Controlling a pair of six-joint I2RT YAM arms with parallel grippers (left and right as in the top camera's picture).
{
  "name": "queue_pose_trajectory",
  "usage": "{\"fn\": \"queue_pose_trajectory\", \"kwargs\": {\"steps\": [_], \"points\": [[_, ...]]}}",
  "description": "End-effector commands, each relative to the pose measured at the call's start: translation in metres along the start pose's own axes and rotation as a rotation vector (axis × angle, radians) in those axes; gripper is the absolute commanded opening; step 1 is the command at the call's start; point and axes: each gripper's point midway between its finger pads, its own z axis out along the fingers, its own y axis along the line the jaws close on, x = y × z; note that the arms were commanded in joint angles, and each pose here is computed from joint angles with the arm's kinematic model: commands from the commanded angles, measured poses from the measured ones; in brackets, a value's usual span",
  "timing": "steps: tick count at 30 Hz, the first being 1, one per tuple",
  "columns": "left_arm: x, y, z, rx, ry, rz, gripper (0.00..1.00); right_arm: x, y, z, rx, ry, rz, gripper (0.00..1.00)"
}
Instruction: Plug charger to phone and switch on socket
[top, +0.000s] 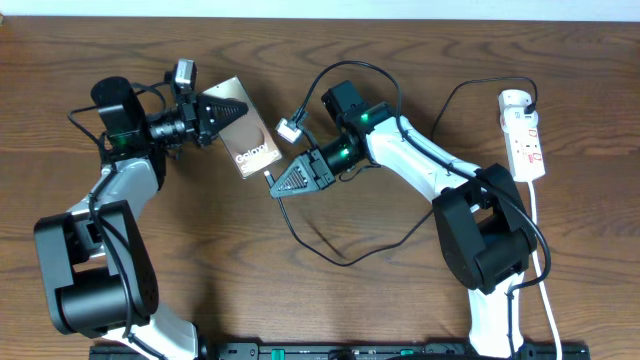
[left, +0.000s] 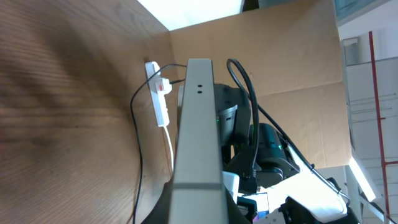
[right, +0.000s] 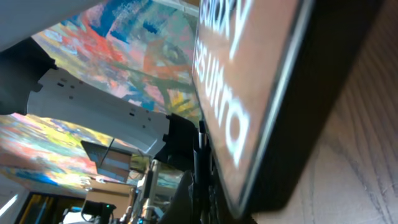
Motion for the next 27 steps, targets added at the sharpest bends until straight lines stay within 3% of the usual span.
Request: {"fn": "queue_pose_trajectory", "kwargs": {"steps": [1,27], "points": [[0.005,-0.0077,0.0038,0.019,0.037,0.019,0.07,-0.0034,0.0036,0.0011,-0.016,-0.002,0.014,0.01],[0.005,-0.0077,0.0038,0.019,0.037,0.011,0.07,-0.003,-0.0029,0.001,0.021,0.001,0.031,0.01]]}}
